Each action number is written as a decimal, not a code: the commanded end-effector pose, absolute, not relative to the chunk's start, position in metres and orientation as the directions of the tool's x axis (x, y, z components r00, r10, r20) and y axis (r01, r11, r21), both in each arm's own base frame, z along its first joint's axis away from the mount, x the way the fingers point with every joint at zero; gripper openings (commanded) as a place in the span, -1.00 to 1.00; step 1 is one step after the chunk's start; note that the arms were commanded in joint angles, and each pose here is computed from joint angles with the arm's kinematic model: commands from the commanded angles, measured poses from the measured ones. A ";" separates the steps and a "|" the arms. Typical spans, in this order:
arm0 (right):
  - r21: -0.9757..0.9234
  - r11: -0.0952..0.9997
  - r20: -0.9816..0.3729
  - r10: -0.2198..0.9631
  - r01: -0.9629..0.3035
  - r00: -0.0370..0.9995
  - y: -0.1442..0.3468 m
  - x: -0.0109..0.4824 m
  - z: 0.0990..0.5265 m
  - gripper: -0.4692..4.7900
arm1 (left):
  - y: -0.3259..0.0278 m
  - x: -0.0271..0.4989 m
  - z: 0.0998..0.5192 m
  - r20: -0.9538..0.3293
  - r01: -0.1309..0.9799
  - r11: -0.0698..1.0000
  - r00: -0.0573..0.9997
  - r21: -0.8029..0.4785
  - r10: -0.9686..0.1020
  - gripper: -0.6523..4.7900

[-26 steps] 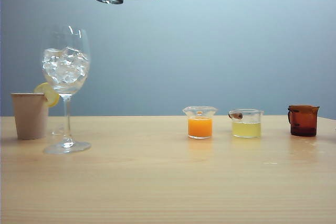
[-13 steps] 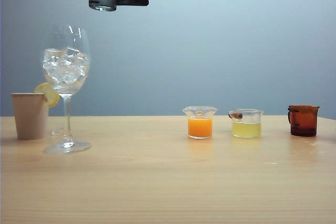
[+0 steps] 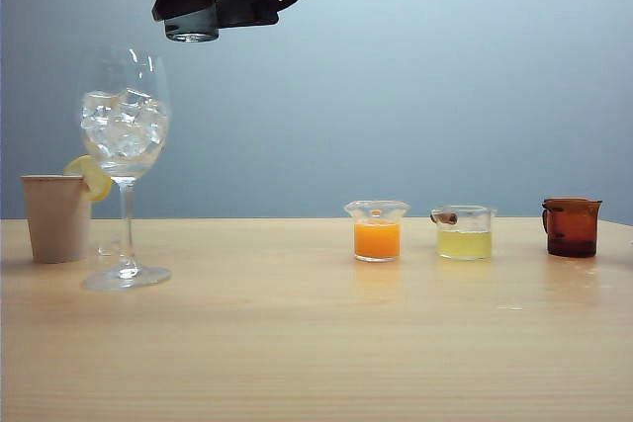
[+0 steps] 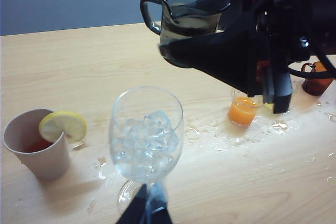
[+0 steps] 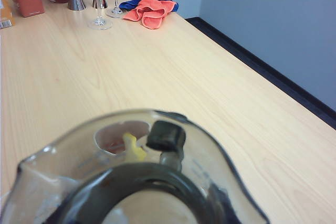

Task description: Pick up the first measuring cup from the left, pour the coconut rum inside into the goblet, and finally put the measuring cup back in its original place.

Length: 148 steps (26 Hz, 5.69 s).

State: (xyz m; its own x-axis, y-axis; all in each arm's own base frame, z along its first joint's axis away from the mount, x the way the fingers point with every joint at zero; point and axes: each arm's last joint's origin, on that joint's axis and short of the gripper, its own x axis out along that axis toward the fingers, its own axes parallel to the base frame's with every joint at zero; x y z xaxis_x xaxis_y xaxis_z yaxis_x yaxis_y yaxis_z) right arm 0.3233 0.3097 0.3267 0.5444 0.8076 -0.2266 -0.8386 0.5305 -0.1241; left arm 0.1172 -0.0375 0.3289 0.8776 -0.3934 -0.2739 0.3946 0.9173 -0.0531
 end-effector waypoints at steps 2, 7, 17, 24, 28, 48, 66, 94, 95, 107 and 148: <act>-0.180 0.526 -0.179 0.813 -0.831 0.554 0.307 0.324 0.337 0.08 | -0.037 0.117 0.331 -0.260 0.398 0.916 0.881 -0.048 -0.396 -0.77; -0.194 0.517 -0.174 0.818 -0.834 0.548 0.309 0.322 0.337 0.08 | -0.037 0.117 0.331 -0.260 0.398 0.916 0.881 -0.048 -0.396 -0.77; -0.210 0.497 -0.169 0.830 -0.842 0.532 0.321 0.319 0.330 0.08 | -0.037 0.117 0.331 -0.260 0.398 0.916 0.881 -0.048 -0.396 -0.77; -0.280 0.480 -0.213 0.813 -0.831 0.541 0.318 0.329 0.316 0.08 | -0.037 0.117 0.331 -0.260 0.398 0.916 0.881 -0.048 -0.396 -0.77; -0.309 0.471 -0.225 0.808 -0.826 0.544 0.318 0.333 0.311 0.08 | -0.037 0.117 0.331 -0.260 0.398 0.916 0.881 -0.048 -0.396 -0.77; -0.496 0.381 -0.219 0.814 -0.780 0.537 0.320 0.332 0.311 0.08 | -0.037 0.117 0.331 -0.260 0.398 0.916 0.881 -0.048 -0.396 -0.77; -0.662 0.279 -0.219 0.815 -0.696 0.536 0.321 0.330 0.311 0.08 | -0.037 0.117 0.331 -0.260 0.398 0.916 0.881 -0.048 -0.396 -0.77; -0.766 0.200 -0.215 0.817 -0.612 0.536 0.321 0.330 0.312 0.08 | -0.037 0.117 0.331 -0.260 0.398 0.916 0.881 -0.048 -0.396 -0.77; -0.768 0.198 -0.214 0.817 -0.609 0.536 0.321 0.330 0.312 0.08 | -0.037 0.117 0.331 -0.260 0.398 0.916 0.881 -0.048 -0.396 -0.77; -0.795 0.177 -0.210 0.817 -0.580 0.537 0.321 0.331 0.312 0.08 | -0.037 0.117 0.331 -0.260 0.398 0.916 0.881 -0.048 -0.396 -0.77; -0.867 0.188 -0.120 0.821 -0.462 0.559 0.325 0.329 0.321 0.08 | -0.037 0.117 0.331 -0.260 0.398 0.916 0.881 -0.048 -0.396 -0.77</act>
